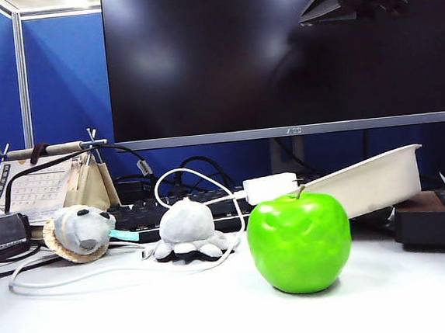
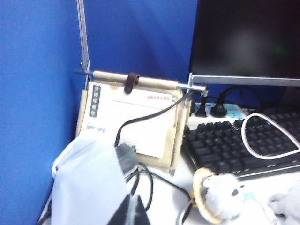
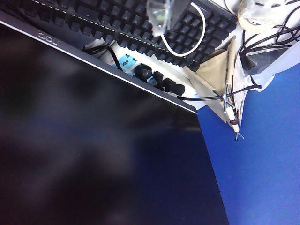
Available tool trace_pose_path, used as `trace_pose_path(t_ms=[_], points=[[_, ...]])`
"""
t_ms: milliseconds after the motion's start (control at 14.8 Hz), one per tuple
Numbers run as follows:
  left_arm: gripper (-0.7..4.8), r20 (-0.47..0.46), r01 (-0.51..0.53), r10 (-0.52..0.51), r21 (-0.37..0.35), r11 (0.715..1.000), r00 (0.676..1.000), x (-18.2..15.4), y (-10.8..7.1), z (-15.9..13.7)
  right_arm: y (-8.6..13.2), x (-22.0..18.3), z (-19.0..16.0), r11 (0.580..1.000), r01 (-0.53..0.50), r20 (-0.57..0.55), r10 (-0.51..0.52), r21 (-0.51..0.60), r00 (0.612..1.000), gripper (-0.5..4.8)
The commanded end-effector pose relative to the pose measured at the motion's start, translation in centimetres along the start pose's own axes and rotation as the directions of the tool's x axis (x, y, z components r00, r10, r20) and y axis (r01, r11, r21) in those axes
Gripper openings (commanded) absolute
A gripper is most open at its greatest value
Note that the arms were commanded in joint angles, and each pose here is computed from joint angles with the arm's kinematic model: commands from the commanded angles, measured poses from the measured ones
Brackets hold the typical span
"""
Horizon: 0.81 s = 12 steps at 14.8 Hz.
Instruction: Place the tilting octopus upright.
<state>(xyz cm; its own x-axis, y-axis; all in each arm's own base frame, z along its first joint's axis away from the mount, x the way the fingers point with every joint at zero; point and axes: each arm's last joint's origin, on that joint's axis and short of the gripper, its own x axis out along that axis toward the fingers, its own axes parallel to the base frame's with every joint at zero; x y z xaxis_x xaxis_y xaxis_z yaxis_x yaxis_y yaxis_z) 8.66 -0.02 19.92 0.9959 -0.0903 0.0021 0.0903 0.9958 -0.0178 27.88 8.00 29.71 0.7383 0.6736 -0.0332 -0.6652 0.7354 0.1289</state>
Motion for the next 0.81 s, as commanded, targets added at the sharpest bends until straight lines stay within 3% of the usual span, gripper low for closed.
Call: trace_pose_path(t_ms=[68, 811], points=[[-0.06, 0.019, 0.004, -0.003, -0.007, 1.000, 1.000, 0.0, 0.0, 0.0, 0.1, 0.0, 0.2, 1.000, -0.001, 0.012, 0.001, -0.010, 1.000, -0.01], [-0.06, 0.009, 0.001, 0.000, -0.041, 0.999, 1.000, 0.6, 0.1, -1.7, 0.1, 0.0, 0.2, 1.000, -0.001, 0.012, 0.001, -0.010, 1.000, -0.01]])
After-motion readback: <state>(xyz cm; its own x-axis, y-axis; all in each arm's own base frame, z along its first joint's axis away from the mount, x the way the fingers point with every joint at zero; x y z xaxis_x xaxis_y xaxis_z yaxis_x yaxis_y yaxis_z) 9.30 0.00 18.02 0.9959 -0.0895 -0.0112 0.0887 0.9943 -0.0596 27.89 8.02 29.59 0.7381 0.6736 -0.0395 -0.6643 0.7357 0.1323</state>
